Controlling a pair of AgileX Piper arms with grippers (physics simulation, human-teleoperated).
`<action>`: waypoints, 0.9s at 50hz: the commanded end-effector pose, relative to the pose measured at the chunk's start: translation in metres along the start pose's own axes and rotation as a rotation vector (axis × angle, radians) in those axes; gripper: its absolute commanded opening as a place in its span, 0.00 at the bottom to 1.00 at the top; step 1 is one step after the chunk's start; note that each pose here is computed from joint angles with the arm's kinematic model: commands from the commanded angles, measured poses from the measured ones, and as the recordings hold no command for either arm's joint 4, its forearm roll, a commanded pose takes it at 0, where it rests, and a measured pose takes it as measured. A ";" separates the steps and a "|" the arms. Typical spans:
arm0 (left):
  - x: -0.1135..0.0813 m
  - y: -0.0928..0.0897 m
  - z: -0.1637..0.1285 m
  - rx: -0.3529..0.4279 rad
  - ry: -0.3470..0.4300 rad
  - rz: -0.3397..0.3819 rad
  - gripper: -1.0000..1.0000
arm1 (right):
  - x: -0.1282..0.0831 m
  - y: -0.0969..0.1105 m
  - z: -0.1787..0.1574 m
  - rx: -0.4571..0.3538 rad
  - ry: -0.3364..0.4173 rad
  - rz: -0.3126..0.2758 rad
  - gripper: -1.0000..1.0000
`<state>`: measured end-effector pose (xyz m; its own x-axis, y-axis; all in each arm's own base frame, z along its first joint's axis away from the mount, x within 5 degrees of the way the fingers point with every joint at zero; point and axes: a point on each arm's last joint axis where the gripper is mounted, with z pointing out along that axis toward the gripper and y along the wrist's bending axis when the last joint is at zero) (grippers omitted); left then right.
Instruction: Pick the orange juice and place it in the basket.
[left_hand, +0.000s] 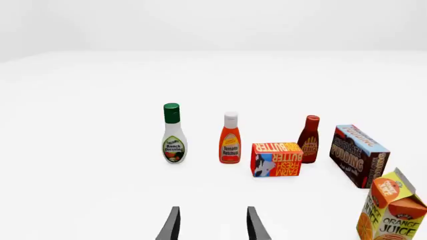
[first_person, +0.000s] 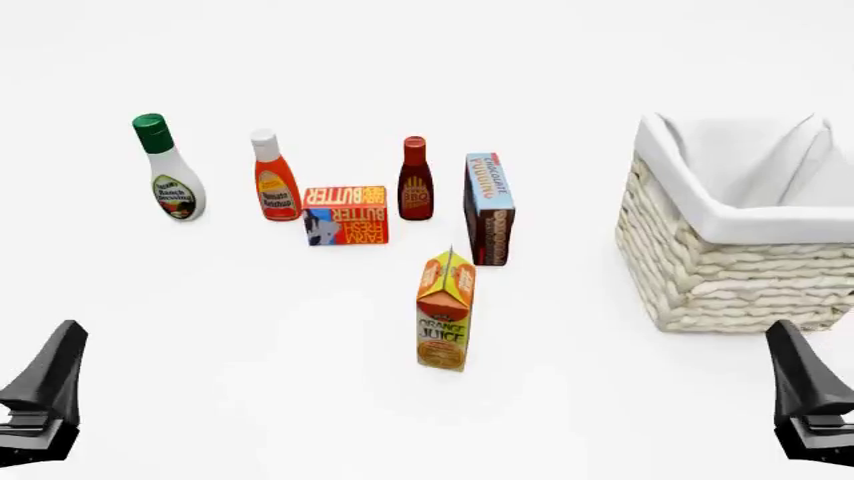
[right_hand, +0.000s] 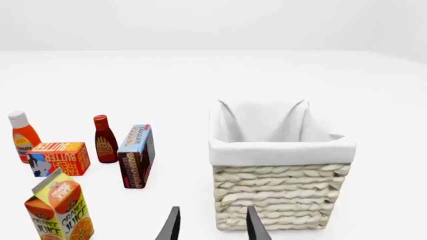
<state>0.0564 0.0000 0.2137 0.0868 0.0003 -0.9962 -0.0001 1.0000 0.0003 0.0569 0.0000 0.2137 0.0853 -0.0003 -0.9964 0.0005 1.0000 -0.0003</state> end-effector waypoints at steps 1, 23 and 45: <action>-0.001 0.000 0.001 0.000 0.000 0.001 1.00 | -0.001 0.000 0.003 0.001 0.005 -0.001 1.00; -0.001 0.000 0.002 0.000 0.002 0.000 1.00 | -0.002 0.000 -0.001 -0.001 -0.007 0.013 1.00; -0.001 0.000 0.001 -0.001 0.001 0.000 1.00 | -0.029 0.002 -0.004 -0.035 -0.044 0.128 1.00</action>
<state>0.0579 0.0000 0.2150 0.0855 -0.0001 -0.9963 -0.0008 1.0000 -0.0001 0.0548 0.0014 0.2269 0.1116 0.0692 -0.9913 -0.0324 0.9973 0.0659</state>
